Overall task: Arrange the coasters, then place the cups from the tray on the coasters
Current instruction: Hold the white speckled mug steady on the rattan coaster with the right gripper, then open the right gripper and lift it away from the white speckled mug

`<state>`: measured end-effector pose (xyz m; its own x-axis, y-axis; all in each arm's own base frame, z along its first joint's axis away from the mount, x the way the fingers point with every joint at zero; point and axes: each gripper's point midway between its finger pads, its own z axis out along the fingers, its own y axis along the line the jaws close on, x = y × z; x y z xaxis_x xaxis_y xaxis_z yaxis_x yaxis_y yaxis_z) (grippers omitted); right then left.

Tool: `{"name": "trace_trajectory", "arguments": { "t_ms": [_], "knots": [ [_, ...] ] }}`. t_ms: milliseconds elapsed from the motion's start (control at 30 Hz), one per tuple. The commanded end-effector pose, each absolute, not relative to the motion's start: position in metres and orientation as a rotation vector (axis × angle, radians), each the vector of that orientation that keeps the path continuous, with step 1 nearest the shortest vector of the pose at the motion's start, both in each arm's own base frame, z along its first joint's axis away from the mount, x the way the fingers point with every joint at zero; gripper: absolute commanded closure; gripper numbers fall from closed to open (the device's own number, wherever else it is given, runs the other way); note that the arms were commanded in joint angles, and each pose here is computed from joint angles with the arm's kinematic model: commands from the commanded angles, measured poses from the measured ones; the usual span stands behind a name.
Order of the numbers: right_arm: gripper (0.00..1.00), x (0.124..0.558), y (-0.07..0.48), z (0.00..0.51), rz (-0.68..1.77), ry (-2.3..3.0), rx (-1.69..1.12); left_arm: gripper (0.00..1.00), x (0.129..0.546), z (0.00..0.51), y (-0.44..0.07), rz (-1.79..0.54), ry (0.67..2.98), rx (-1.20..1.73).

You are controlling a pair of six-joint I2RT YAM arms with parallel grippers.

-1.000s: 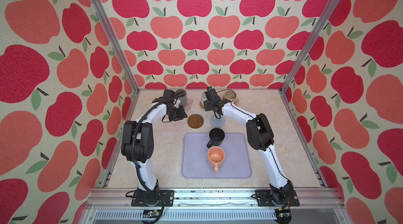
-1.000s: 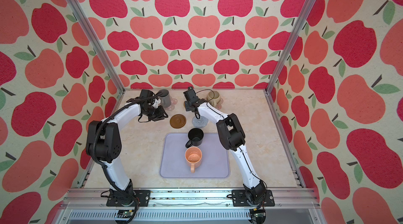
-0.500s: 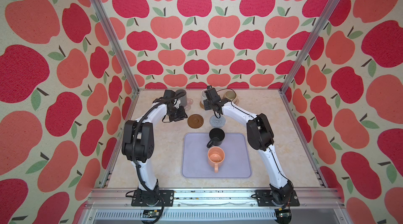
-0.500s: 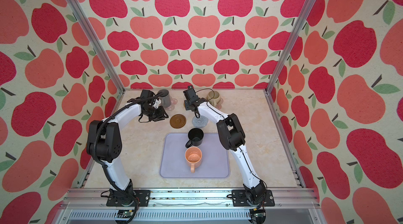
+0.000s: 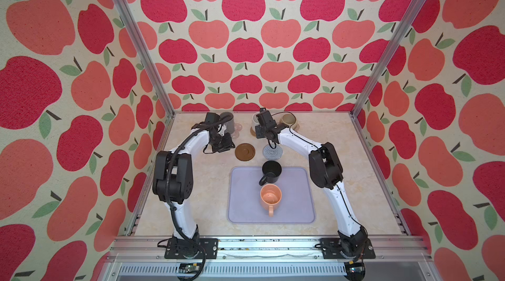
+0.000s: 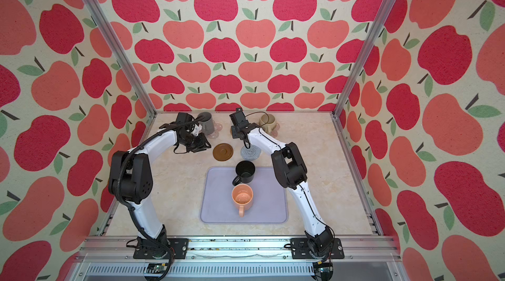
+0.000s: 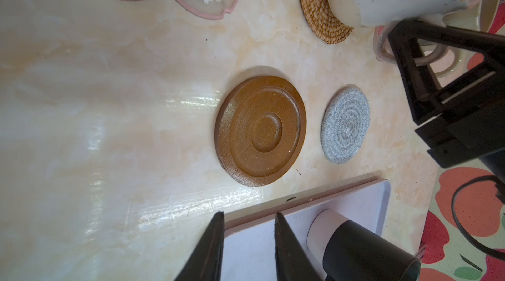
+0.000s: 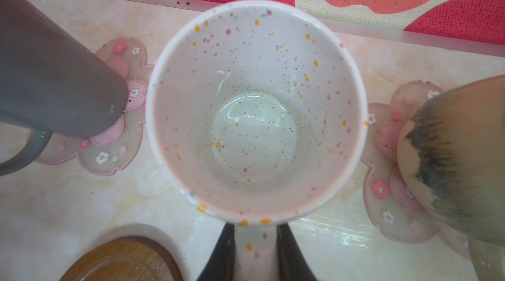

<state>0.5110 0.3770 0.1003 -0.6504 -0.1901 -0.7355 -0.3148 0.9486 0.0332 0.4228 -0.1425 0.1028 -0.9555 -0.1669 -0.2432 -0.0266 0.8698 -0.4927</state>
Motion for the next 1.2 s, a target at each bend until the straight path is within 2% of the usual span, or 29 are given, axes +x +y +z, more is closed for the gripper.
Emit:
{"name": "trace_trajectory", "arguments": {
  "t_ms": [0,200,300,600,933,1167],
  "knots": [
    [1.0,0.522,0.383,0.117,0.24,2.233,-0.297,0.67,0.421,0.098,-0.144,-0.732,2.786,-0.157],
    [1.0,0.519,0.381,0.109,0.229,2.25,-0.304,0.67,0.421,0.099,-0.143,-0.73,2.785,-0.157],
    [0.96,0.516,0.381,0.105,0.234,2.265,-0.309,0.67,0.42,0.099,-0.144,-0.731,2.788,-0.155],
    [0.67,0.507,0.38,0.103,0.247,2.298,-0.297,0.67,0.42,0.1,-0.145,-0.735,2.787,-0.155],
    [0.6,0.499,0.374,0.126,0.272,2.276,-0.275,0.66,0.417,0.102,-0.146,-0.73,2.791,-0.145],
    [0.55,0.487,0.362,0.162,0.297,2.219,-0.274,0.66,0.407,0.114,-0.144,-0.699,2.782,-0.118]
  ]
}}
